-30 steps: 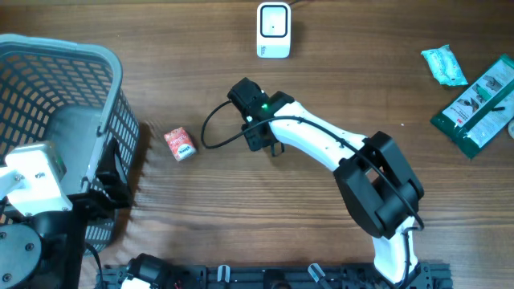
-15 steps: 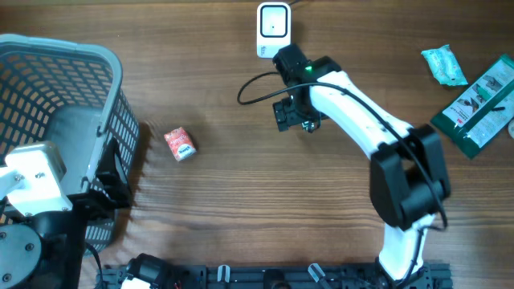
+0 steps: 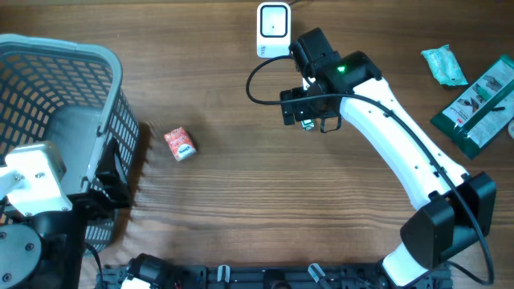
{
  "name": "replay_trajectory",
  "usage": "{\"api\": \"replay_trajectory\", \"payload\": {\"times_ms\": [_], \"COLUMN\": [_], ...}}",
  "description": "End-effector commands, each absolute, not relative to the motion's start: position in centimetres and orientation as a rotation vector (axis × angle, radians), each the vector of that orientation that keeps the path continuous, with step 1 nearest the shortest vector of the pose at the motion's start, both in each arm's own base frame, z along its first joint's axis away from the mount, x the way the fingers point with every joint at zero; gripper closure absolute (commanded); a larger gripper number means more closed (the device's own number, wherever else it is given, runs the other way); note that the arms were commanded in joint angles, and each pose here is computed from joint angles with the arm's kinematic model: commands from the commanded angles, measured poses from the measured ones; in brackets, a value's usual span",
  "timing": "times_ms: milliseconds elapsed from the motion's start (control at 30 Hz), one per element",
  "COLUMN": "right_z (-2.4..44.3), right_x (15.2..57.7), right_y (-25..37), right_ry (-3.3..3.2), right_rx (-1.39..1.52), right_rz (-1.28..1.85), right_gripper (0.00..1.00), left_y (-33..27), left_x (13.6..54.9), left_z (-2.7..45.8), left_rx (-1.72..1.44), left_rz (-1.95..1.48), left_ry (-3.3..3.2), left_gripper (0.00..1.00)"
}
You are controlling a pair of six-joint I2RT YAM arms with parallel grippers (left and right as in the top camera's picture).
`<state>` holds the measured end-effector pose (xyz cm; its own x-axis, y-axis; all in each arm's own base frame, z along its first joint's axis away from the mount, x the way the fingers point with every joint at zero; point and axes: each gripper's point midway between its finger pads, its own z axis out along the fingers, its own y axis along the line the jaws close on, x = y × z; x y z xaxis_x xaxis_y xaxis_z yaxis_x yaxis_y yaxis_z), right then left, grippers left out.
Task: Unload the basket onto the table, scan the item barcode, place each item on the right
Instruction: 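Lift the green-white box and move it toward the scanner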
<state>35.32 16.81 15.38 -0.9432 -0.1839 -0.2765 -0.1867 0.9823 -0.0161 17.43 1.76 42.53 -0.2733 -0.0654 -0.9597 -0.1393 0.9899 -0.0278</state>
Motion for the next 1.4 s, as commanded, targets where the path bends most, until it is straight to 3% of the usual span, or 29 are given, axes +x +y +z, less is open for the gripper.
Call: {"api": "replay_trajectory", "payload": {"times_ms": [0,600,1033,1367], "right_z": [15.9,13.0,13.4,13.0], "right_x": [35.3,32.3,34.2,32.4], "right_y": [17.2,16.4,17.4,16.5], "right_ry": [2.842,2.977,2.895,2.971], "right_rx": [-0.261,-0.279,-0.281,-0.293], "right_rz": [0.042,0.026,0.073,0.027], "right_gripper": [0.00,0.00,0.00,0.00], "left_y": [2.0,2.0,2.0,2.0], "left_x": [17.3,17.3,17.3,17.3], "left_z": [42.8,42.8,42.8,42.8], "left_rx": [-0.166,-0.166,-0.166,-0.166], "left_rz": [0.069,0.069,0.069,0.069], "left_ry": [1.839,1.839,1.839,1.839], "left_gripper": [0.00,0.00,0.00,0.00]}}
